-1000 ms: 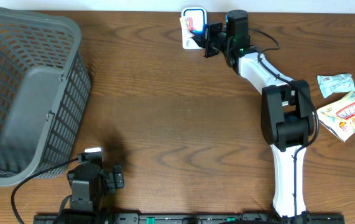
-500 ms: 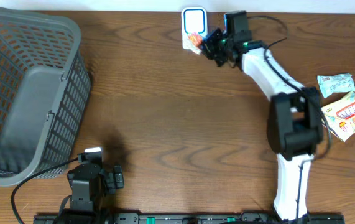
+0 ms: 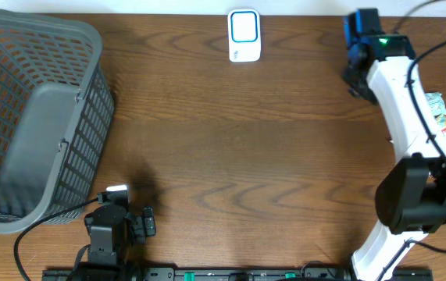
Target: Scan the item barcode
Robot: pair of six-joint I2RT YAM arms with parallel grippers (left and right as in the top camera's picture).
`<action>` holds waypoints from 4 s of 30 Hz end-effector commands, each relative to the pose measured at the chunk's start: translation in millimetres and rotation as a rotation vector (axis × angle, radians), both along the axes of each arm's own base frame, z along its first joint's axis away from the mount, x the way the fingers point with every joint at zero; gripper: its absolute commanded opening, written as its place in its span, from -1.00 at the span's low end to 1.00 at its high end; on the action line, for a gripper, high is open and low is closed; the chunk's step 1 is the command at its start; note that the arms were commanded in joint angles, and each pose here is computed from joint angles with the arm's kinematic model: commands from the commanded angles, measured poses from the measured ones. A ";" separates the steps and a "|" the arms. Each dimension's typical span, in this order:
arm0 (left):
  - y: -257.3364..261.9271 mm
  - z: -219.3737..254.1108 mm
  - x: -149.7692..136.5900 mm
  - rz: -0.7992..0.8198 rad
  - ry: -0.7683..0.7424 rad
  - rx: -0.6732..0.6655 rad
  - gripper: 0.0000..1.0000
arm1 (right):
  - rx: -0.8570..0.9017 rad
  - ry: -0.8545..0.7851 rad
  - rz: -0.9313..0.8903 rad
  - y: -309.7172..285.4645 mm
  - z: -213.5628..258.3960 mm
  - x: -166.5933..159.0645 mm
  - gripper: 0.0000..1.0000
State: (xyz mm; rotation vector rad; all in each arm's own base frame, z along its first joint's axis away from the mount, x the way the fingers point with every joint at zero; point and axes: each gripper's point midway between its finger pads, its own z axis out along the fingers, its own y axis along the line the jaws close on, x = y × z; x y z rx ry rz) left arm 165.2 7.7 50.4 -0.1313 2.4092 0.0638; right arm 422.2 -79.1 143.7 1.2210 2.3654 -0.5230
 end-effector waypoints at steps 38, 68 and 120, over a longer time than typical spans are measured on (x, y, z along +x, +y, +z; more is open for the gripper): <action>1.7 -4.8 -3.9 0.009 0.022 0.004 0.96 | 0.201 -0.402 0.411 25.0 214.0 -115.0 0.98; 1.7 -4.8 -3.9 0.009 0.022 0.004 0.96 | 0.213 -0.480 0.472 60.5 237.8 -302.3 0.98; 1.7 -4.8 -3.9 0.009 0.022 0.004 0.95 | -0.277 -1.135 0.896 84.1 64.7 -180.1 0.98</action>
